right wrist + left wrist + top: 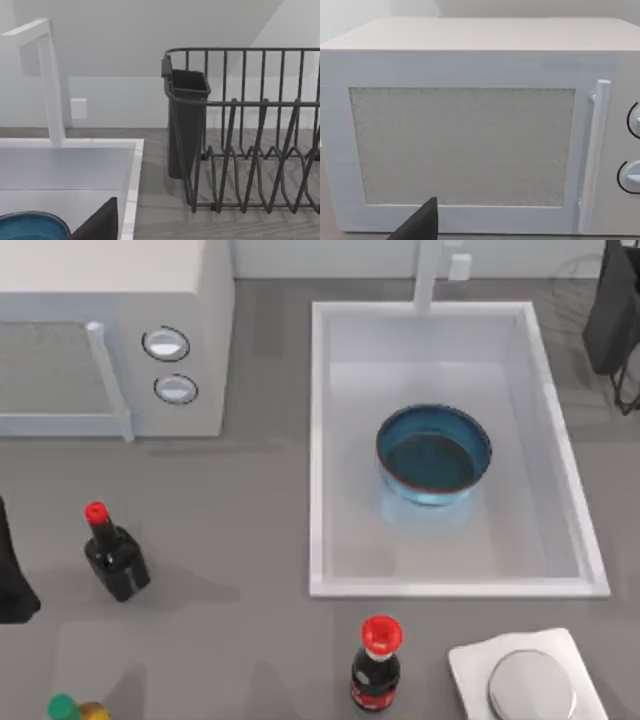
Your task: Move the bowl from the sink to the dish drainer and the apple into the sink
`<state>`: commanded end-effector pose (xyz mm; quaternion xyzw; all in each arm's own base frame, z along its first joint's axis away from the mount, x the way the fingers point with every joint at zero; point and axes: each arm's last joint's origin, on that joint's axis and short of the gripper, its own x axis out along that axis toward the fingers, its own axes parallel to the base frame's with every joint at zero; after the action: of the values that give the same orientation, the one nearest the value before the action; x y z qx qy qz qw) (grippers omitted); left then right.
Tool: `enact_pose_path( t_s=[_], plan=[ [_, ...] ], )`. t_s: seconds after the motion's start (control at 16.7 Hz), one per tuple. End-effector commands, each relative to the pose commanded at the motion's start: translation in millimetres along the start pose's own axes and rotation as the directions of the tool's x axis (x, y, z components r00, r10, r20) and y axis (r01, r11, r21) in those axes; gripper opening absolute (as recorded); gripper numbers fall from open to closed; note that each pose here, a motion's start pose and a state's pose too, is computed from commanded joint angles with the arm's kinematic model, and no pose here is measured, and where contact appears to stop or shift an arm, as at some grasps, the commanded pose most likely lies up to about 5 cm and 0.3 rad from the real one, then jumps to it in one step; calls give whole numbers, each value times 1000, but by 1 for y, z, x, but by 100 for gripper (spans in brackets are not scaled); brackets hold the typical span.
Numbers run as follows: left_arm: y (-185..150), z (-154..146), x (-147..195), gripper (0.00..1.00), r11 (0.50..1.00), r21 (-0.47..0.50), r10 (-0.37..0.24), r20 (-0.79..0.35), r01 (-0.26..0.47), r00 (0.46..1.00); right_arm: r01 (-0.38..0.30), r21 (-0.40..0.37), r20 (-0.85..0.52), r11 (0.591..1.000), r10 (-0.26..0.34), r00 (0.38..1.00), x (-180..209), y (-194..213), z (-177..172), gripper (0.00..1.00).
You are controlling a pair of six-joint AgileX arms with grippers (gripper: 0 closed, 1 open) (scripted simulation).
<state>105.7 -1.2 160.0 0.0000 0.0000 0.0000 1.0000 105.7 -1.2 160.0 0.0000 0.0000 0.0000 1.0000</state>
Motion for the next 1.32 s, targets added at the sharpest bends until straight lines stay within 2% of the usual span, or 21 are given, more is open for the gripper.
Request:
enact_pose_path(
  t_s=[0.36, 0.72, 0.9, 1.08, 1.32],
  plan=[
    [0, 0, 0, 100, 1000, 0, 0, 0, 0, 1000, -26, 29, -59, 999, 27, 998, 1, 3, 16, 100],
    [0, 0, 0, 100, 1000, 0, 0, 0, 0, 1000, -62, 134, -297, 989, 100, 950, 28, 15, 87, 100],
    [0, 0, 0, 100, 1000, 0, 0, 0, 0, 1000, -52, 186, -447, 981, 132, 885, 66, 29, 130, 100],
    [0, 0, 0, 100, 1000, 0, 0, 0, 0, 1000, -24, 216, -599, 976, 152, 786, 120, 53, 161, 100],
    [0, 0, 0, 100, 1000, 0, 0, 0, 0, 1000, 17, 204, -771, 979, 150, 619, 204, 103, 168, 100]
  ],
)
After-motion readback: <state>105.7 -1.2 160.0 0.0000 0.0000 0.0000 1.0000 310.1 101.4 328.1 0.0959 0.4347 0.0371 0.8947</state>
